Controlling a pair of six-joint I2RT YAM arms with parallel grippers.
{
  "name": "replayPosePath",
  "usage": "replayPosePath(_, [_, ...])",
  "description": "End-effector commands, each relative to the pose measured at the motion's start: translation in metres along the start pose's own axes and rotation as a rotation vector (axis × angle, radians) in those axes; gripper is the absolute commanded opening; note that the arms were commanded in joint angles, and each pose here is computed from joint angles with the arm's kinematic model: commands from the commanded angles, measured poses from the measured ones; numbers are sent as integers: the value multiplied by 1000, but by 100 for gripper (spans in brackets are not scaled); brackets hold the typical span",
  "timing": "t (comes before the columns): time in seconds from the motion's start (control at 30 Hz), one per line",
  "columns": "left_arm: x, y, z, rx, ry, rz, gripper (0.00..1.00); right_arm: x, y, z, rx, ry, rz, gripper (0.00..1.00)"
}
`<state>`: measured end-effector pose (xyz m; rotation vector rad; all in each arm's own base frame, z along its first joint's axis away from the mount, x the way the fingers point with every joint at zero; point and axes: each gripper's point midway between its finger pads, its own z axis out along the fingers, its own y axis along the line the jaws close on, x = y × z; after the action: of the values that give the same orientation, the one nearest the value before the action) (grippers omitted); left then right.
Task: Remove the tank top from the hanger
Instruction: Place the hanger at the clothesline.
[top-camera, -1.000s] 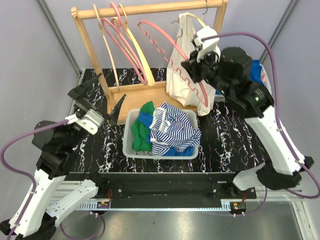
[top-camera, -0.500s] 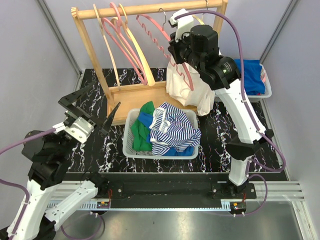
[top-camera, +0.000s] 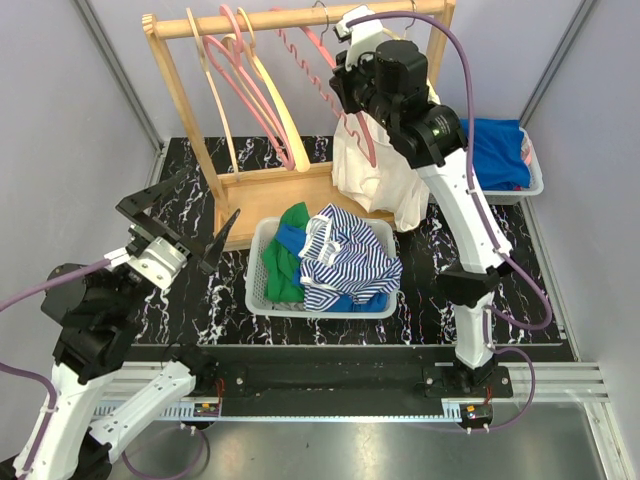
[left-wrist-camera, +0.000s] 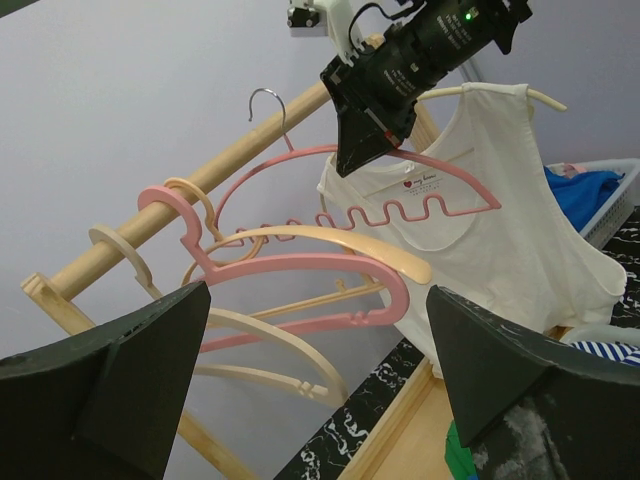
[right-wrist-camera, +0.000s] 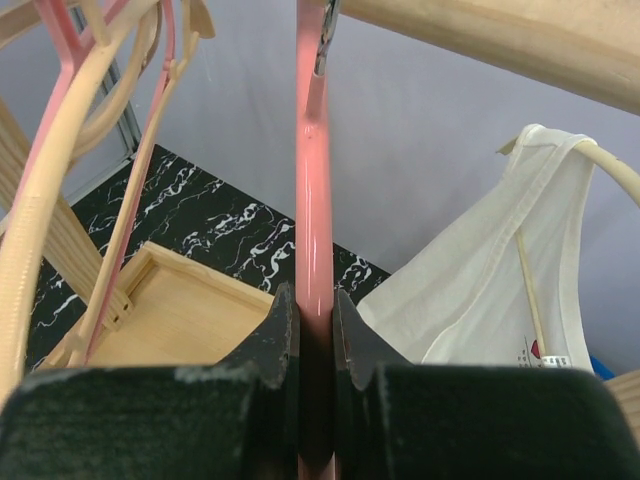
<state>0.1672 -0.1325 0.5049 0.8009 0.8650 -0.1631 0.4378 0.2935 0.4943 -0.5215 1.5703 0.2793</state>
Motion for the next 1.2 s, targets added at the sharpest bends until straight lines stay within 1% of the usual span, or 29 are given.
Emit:
replayPosePath(0.0, [-15, 5, -6, -14, -42, 11, 99, -31, -11, 8, 7, -131, 36, 0])
replayPosePath(0.3, [-10, 2, -4, -2, -25, -4, 99, -23, -19, 28, 4, -143, 62, 0])
replayPosePath(0.47, [-2, -3, -3, 11, -7, -20, 99, -17, -11, 38, -40, -144, 93, 0])
replayPosePath(0.7, [0, -4, -1, 12, 1, -29, 99, -2, 7, 50, -108, -108, 182, 0])
replayPosePath(0.9, [6, -10, 0, 29, 14, -59, 99, 13, 25, 56, -138, -64, 185, 0])
replayPosePath(1.03, [16, -20, 0, 56, 31, -76, 99, 19, 24, 52, -113, -32, 183, 0])
replayPosePath(1.07, [18, -23, 0, 66, 32, -75, 99, 29, 18, 53, -82, -1, 175, 1])
replayPosePath(1.13, [26, -26, 2, 72, 45, -76, 99, 27, 15, 43, -76, 5, 155, 10])
replayPosePath(1.17, [27, -27, 3, 75, 49, -79, 99, 29, 14, 37, -75, 20, 149, 20])
